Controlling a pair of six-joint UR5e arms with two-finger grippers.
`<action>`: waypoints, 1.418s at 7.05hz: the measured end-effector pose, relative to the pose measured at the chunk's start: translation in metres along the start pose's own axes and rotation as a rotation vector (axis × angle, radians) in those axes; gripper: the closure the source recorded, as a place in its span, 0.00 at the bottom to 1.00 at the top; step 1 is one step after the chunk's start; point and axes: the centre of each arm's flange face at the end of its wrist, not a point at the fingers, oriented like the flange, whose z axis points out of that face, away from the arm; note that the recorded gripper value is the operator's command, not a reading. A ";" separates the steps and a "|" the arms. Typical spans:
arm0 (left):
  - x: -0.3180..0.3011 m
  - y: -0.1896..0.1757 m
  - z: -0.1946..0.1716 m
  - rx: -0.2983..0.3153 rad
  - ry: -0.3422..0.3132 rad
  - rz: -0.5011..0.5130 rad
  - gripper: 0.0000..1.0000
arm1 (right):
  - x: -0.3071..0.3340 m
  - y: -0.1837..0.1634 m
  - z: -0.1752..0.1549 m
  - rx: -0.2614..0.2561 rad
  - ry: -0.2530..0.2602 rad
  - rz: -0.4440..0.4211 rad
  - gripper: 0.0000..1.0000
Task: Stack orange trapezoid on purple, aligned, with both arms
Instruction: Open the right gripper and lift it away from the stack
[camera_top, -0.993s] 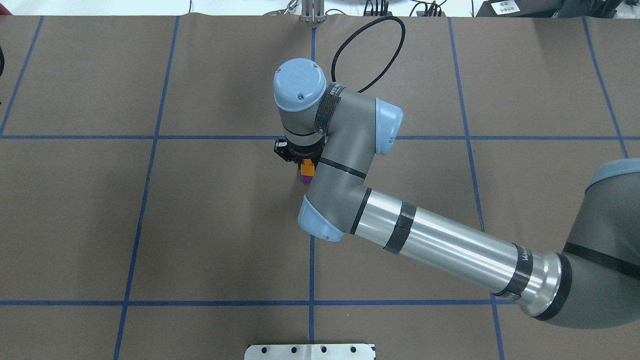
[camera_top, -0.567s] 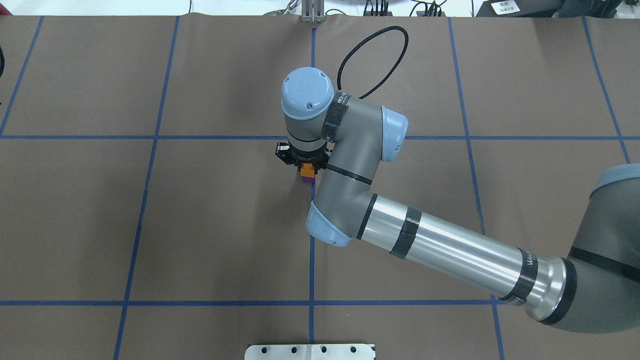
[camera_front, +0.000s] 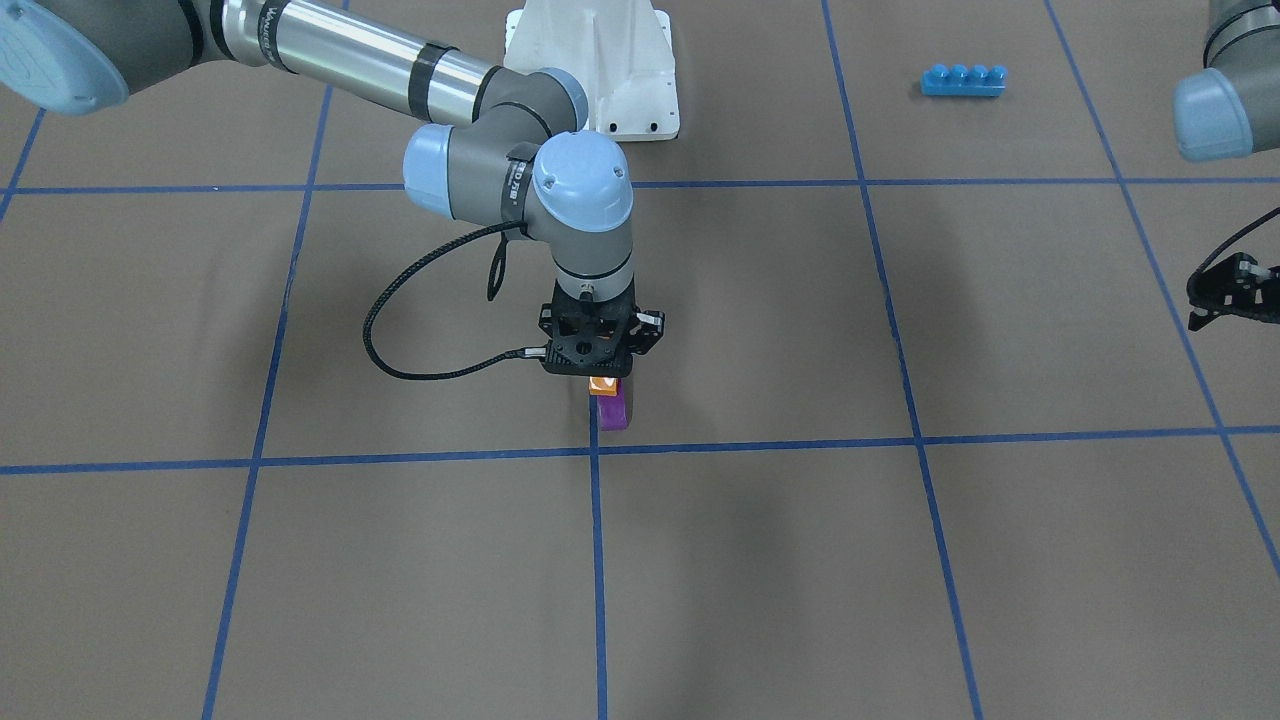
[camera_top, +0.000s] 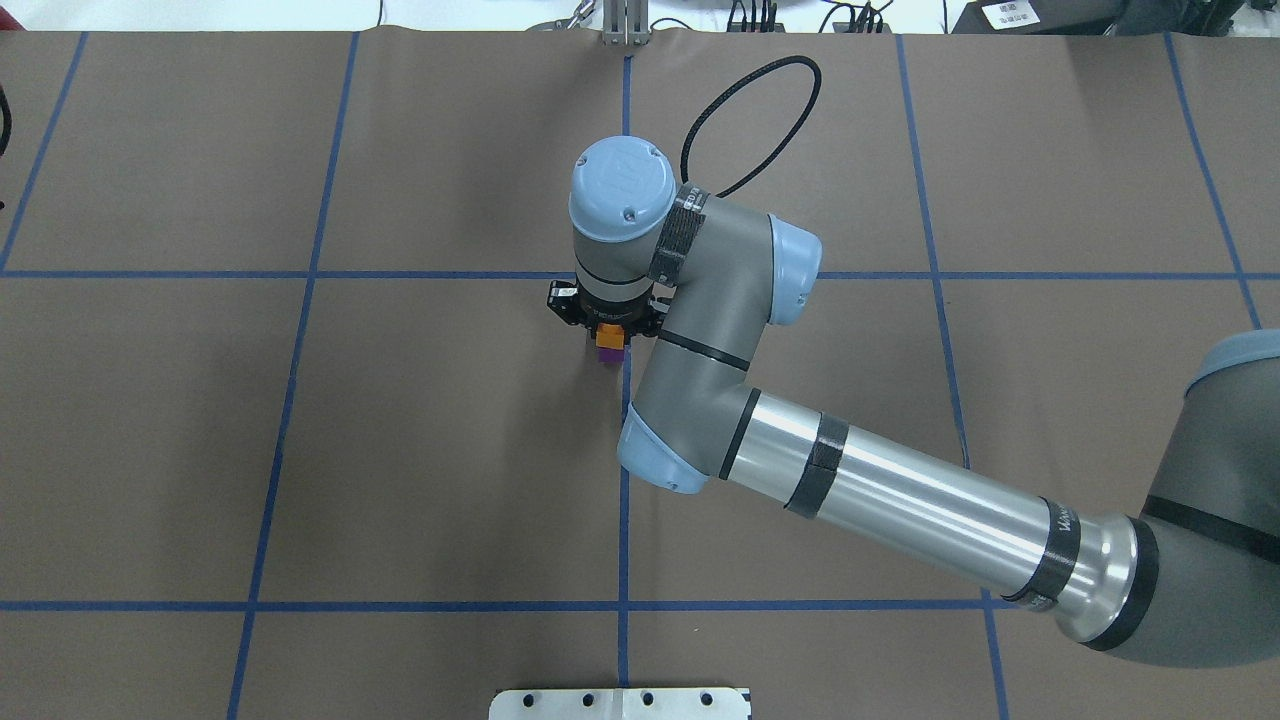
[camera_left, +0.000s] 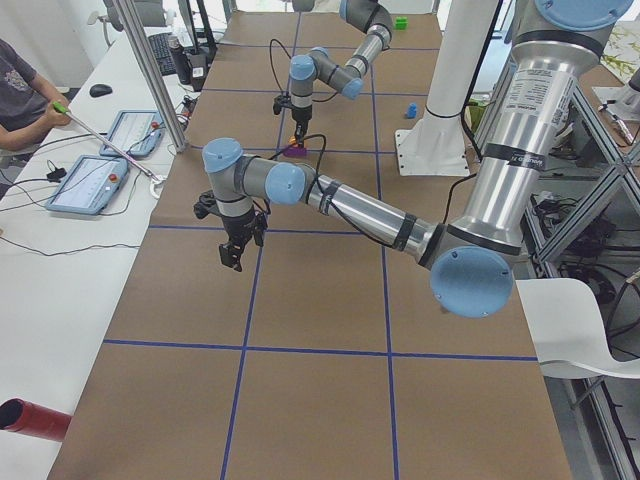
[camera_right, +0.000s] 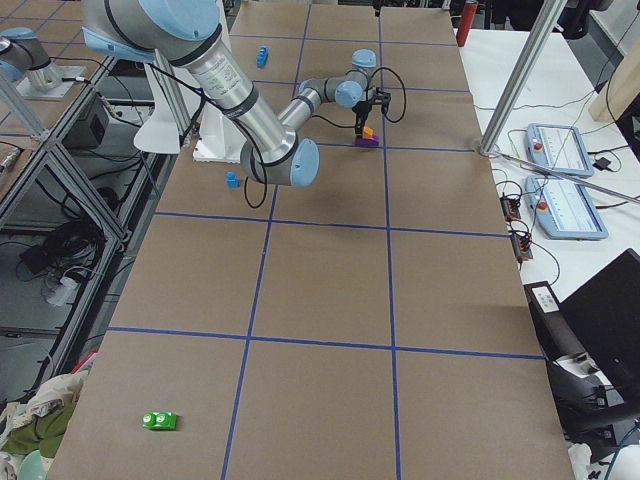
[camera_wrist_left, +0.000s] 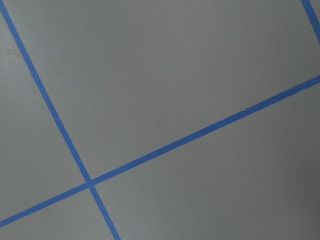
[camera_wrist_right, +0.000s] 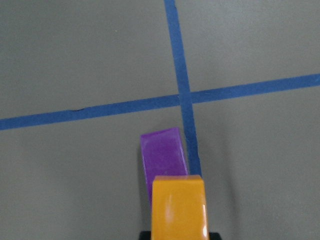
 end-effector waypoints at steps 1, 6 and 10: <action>0.000 0.000 0.000 0.001 0.000 0.001 0.00 | 0.000 -0.001 -0.001 0.002 -0.005 -0.001 0.00; 0.003 -0.005 -0.006 0.012 -0.001 0.010 0.00 | 0.038 -0.060 -0.097 0.031 -0.038 0.053 0.00; -0.053 0.022 -0.028 0.072 -0.030 0.002 0.00 | 0.342 -0.160 -0.187 0.012 0.026 -0.163 0.00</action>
